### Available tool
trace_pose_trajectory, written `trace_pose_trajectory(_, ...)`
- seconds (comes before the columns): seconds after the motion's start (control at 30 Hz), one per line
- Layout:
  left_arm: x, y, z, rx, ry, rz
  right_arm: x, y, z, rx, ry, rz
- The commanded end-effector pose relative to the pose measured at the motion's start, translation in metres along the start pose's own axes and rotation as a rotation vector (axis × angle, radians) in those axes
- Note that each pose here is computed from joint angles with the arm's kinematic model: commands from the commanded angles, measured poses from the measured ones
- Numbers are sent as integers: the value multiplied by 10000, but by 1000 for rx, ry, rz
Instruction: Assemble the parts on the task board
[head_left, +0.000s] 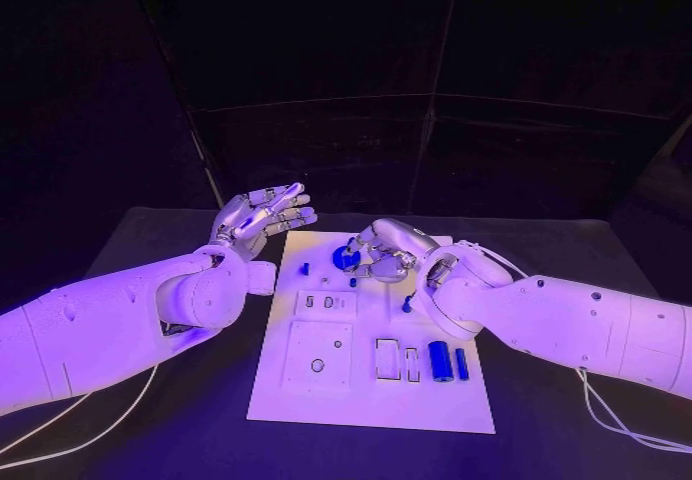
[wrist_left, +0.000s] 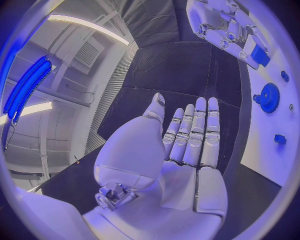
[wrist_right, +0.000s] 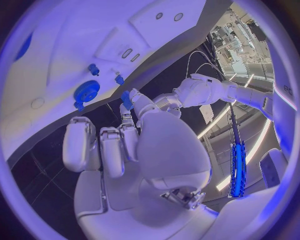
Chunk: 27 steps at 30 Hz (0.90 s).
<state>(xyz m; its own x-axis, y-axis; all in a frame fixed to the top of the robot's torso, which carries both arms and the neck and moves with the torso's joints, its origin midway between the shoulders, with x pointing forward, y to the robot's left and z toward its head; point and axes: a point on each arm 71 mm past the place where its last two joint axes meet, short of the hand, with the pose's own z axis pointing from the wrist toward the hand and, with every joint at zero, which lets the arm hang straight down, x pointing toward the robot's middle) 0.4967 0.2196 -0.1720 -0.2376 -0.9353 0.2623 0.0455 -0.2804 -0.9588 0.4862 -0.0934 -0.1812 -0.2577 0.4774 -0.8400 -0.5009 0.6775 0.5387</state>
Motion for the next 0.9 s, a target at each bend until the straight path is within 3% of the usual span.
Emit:
trace_pose_trajectory(0.03,20,-20,16,10,15,-5,86,23,16,24,30,-37)
trace_pose_trajectory(0.47,39,-15,35,10,18,-6,409,93,-12,41,153,-90)
trace_pose_trajectory(0.9,57,-3,50,7,21,-8,516,79,-15,54,186,-107)
